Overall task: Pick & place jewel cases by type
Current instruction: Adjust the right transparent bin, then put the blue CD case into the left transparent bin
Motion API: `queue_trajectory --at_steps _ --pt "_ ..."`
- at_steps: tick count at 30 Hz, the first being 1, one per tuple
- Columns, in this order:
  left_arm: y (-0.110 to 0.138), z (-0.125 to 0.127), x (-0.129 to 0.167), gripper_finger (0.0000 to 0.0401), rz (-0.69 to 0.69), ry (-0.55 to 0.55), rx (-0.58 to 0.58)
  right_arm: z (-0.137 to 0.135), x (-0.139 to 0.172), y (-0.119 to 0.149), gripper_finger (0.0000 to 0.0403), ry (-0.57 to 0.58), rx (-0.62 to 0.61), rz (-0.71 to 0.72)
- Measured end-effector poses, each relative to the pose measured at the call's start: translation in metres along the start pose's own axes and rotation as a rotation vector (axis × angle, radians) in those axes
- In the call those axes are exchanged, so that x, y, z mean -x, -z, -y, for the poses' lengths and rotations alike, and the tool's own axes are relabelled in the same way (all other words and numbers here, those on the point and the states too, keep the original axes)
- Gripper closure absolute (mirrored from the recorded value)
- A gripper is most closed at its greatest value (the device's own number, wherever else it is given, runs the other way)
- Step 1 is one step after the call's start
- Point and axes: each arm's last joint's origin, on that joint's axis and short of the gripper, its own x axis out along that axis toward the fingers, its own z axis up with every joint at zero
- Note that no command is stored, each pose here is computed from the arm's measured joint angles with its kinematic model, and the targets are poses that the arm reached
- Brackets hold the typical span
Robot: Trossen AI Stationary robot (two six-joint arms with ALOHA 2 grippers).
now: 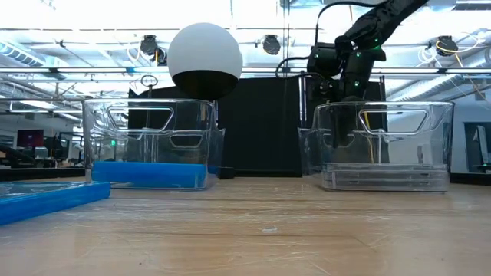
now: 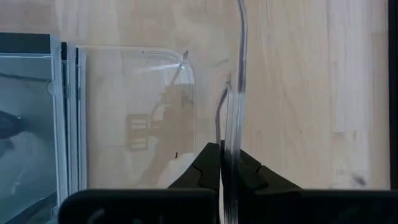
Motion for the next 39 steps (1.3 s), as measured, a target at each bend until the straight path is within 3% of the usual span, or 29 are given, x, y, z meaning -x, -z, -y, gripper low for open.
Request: queue_trajectory --at_steps 4,11,17,21,26,29,32,39 --pt "-0.001 0.001 0.0 0.0268 0.005 0.009 0.015 0.0 -0.001 -0.001 0.0386 0.011 -0.001 0.018" --pt "-0.001 0.002 0.0 0.0268 0.009 0.016 0.027 0.003 -0.001 -0.004 0.0312 0.039 -0.032 0.052" --pt "-0.001 0.002 0.0 0.0268 0.009 0.017 0.039 0.002 0.005 -0.004 0.0272 0.041 -0.056 0.067" --pt "-0.001 0.002 0.0 0.0268 0.001 0.022 0.045 0.0 0.027 -0.007 0.0258 0.084 -0.063 0.135" --pt "-0.001 0.003 0.0 0.0268 -0.009 0.031 0.052 -0.012 0.079 -0.01 0.0248 0.176 -0.072 0.3" --pt "-0.001 0.003 0.0 0.0268 -0.007 0.034 0.058 -0.027 0.116 -0.012 0.0248 0.168 -0.113 0.494" --pt "-0.001 0.003 0.0 0.0268 -0.003 0.032 0.073 -0.052 0.149 -0.012 0.0258 0.09 -0.124 0.69" --pt "0.0 0.003 0.0 0.0268 -0.033 0.046 0.12 -0.131 0.165 -0.014 0.0344 -0.01 0.026 0.759"
